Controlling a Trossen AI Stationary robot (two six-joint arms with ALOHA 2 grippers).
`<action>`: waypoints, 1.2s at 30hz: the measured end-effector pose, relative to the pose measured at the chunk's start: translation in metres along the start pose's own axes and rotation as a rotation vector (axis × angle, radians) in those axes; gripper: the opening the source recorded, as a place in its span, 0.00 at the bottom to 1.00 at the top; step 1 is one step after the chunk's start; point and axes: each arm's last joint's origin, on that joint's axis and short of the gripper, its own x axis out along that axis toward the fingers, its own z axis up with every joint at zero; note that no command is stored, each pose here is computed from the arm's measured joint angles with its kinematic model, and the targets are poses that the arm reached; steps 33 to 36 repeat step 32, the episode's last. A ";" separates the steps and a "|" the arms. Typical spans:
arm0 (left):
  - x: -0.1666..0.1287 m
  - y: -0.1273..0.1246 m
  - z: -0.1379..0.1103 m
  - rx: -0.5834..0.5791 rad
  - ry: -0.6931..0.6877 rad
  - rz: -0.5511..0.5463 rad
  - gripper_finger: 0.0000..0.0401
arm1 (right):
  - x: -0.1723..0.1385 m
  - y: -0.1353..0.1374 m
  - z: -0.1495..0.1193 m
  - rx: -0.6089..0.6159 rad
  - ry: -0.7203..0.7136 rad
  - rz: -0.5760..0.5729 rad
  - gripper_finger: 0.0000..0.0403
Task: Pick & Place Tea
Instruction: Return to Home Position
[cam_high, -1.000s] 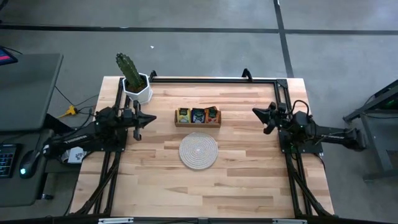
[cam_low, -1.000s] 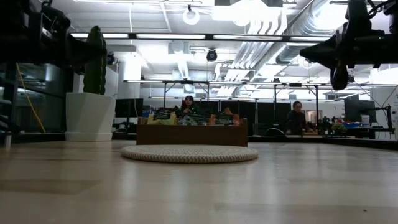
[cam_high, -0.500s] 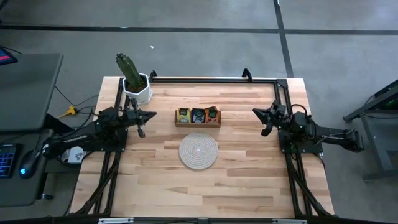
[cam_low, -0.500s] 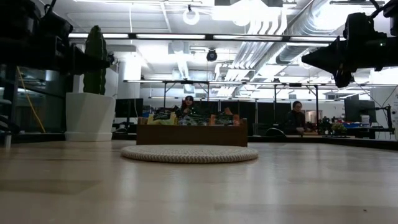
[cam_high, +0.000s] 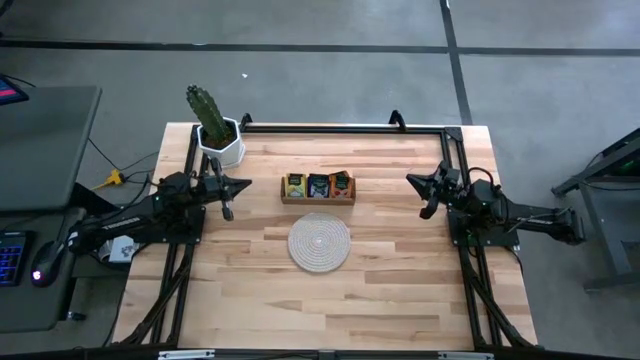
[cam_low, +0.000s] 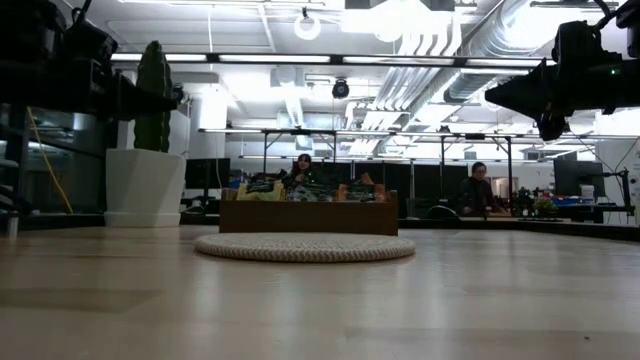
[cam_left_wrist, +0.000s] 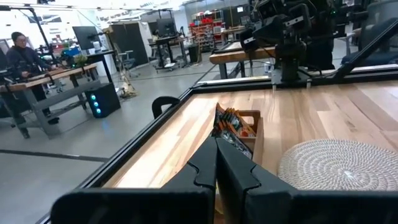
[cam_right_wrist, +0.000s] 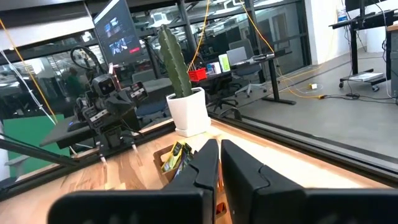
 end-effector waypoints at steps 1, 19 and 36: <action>0.000 0.000 0.000 0.000 0.000 0.000 0.00 | 0.000 0.000 0.000 0.000 0.000 0.000 0.04; 0.000 0.000 0.000 -0.001 0.000 0.000 0.00 | 0.000 0.000 0.000 0.000 0.000 0.000 0.05; 0.000 0.000 0.000 -0.001 -0.001 0.000 0.00 | 0.000 0.000 0.000 0.000 0.000 0.000 0.06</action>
